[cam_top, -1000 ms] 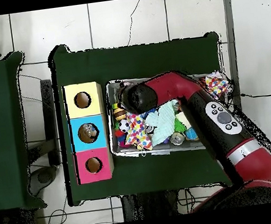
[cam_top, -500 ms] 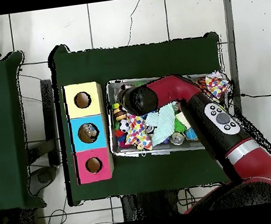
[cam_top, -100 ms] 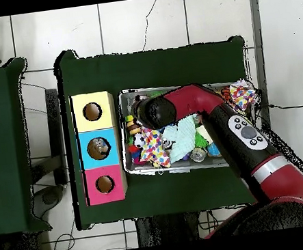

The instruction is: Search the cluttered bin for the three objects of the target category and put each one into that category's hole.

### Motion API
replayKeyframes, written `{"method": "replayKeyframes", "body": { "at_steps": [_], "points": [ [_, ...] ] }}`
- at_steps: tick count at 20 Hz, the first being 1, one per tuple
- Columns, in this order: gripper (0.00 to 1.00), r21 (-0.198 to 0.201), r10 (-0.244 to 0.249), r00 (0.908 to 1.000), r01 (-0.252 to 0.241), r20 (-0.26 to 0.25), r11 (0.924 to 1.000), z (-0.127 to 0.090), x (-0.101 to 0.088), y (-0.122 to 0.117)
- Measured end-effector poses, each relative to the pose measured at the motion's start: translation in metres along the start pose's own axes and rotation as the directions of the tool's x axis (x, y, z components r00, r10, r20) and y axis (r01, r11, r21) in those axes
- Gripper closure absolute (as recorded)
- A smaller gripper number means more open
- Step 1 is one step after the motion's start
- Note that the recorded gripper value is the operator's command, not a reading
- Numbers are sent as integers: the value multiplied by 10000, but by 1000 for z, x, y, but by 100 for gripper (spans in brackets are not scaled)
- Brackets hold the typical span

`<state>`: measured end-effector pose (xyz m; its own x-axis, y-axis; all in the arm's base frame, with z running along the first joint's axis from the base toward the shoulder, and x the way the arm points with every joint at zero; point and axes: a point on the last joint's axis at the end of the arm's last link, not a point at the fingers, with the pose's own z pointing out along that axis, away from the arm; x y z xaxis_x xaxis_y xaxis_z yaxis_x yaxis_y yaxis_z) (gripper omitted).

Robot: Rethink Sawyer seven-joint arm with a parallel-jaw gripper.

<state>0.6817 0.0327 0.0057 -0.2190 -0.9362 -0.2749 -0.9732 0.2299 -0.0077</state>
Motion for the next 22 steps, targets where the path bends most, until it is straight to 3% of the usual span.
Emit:
{"method": "replayKeyframes", "body": {
  "at_steps": [14,22],
  "points": [
    [0,-201,360,9988,-354,327,9992,35,2,0],
    [0,-192,362,9987,-355,347,9992,42,-2,-2]
  ]
}}
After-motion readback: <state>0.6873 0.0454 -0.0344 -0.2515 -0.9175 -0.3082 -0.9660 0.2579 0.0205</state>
